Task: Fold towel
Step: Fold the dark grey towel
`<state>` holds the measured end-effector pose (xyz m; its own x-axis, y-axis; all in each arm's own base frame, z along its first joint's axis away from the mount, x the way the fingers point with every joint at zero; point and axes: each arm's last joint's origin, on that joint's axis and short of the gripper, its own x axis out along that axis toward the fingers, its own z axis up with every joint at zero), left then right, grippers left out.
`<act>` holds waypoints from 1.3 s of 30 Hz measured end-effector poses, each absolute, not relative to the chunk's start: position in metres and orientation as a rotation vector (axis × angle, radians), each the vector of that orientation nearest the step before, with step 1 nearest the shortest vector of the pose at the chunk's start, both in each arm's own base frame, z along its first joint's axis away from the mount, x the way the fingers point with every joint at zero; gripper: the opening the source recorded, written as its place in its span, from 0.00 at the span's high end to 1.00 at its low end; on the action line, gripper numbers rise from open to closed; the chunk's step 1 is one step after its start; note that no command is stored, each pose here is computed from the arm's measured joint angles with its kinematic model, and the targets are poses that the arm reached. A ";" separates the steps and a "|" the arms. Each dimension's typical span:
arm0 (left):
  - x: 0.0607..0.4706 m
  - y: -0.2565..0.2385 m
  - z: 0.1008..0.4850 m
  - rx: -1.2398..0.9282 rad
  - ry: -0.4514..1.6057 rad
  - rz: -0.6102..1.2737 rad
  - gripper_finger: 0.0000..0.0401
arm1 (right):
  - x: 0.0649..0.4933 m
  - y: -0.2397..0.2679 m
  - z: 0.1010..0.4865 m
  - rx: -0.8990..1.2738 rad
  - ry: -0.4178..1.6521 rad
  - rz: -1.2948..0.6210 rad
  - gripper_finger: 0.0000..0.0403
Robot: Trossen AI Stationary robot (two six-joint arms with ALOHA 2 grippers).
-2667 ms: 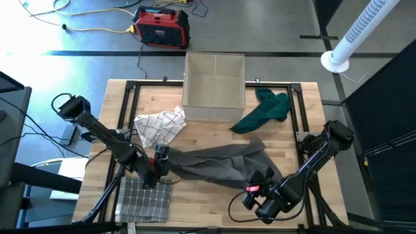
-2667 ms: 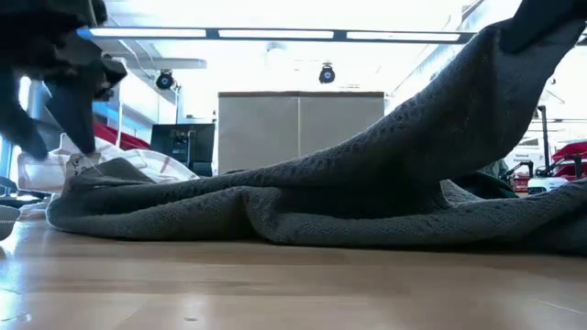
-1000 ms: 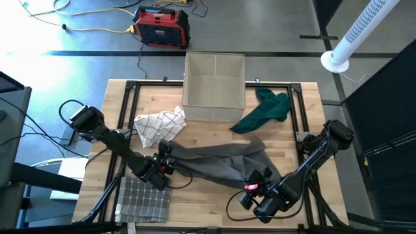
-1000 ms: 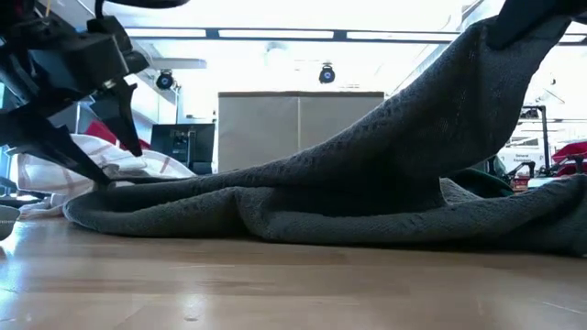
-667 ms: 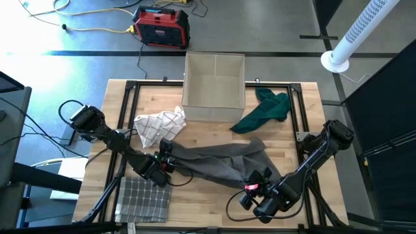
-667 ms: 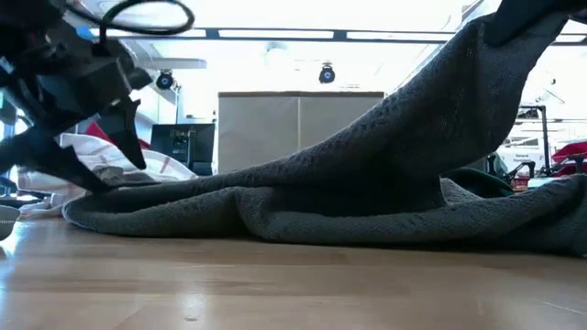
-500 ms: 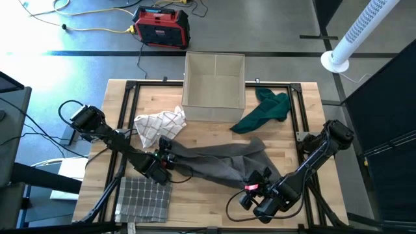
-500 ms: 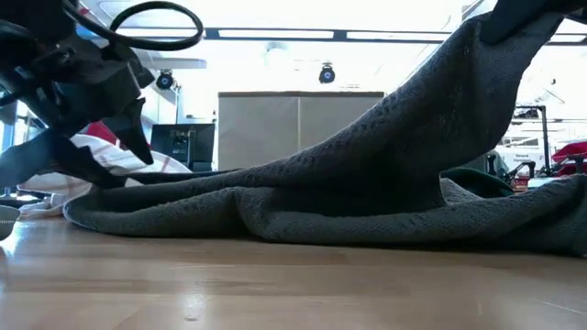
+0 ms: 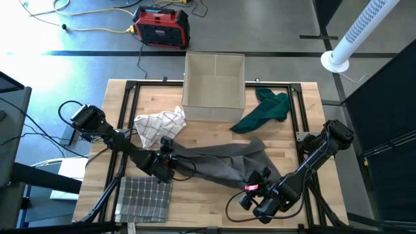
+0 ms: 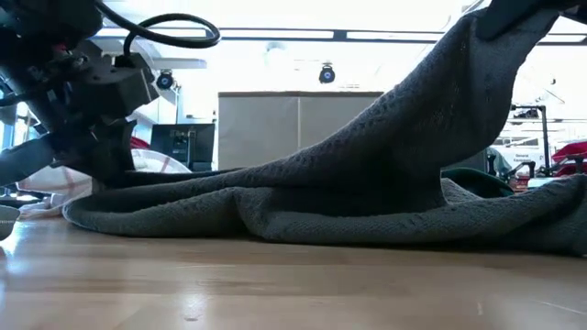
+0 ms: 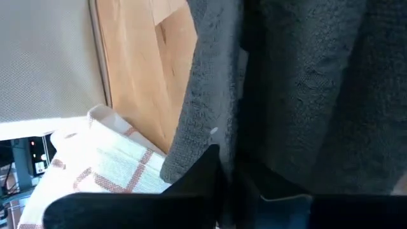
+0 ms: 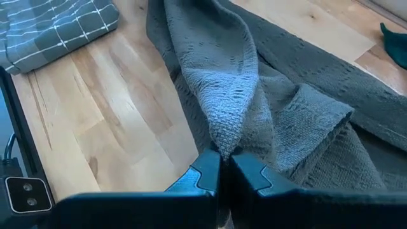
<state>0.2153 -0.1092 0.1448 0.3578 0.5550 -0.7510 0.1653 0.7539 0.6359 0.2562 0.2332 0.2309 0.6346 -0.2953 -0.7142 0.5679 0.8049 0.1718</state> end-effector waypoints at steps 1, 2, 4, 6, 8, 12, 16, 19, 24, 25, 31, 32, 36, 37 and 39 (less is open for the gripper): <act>0.215 -0.109 0.146 0.708 1.210 0.286 0.94 | 0.257 0.234 0.231 0.407 0.727 -0.506 1.00; 0.215 -0.110 0.148 0.704 1.216 0.291 0.96 | 0.257 0.234 0.232 0.409 0.724 -0.503 1.00; 0.215 -0.111 0.154 0.695 1.231 0.312 0.99 | 0.258 0.235 0.233 0.412 0.719 -0.494 1.00; 0.213 -0.116 0.172 0.682 1.241 0.355 0.99 | 0.260 0.238 0.240 0.421 0.719 -0.469 1.00; 0.212 -0.123 0.195 0.664 1.216 0.383 0.99 | 0.263 0.241 0.251 0.417 0.716 -0.434 1.00; 0.204 -0.141 0.246 0.609 1.122 0.387 1.00 | 0.269 0.250 0.282 0.403 0.678 -0.351 1.00; 0.187 -0.157 0.295 0.513 0.965 0.354 1.00 | 0.271 0.258 0.317 0.381 0.600 -0.279 1.00; 0.170 -0.168 0.328 0.450 0.817 0.295 1.00 | 0.266 0.267 0.342 0.354 0.541 -0.224 1.00; 0.140 -0.179 0.379 0.387 0.560 0.226 1.00 | 0.249 0.281 0.386 0.309 0.407 -0.166 1.00; 0.136 -0.181 0.387 0.378 0.510 0.218 1.00 | 0.245 0.284 0.395 0.296 0.370 -0.162 1.00; 0.118 -0.189 0.435 0.372 0.270 0.217 1.00 | 0.225 0.299 0.443 0.124 0.165 -0.129 1.00; 0.115 -0.189 0.443 0.368 0.235 0.224 1.00 | 0.221 0.300 0.451 0.098 0.136 -0.132 1.00; 0.107 -0.190 0.473 0.381 0.127 0.275 1.00 | 0.211 0.302 0.480 -0.022 0.041 -0.135 1.00; 0.107 -0.190 0.481 0.389 0.112 0.293 1.00 | 0.209 0.302 0.488 -0.059 0.022 -0.132 1.00; 0.108 -0.189 0.496 0.404 0.092 0.330 1.00 | 0.206 0.298 0.503 -0.123 -0.013 -0.133 1.00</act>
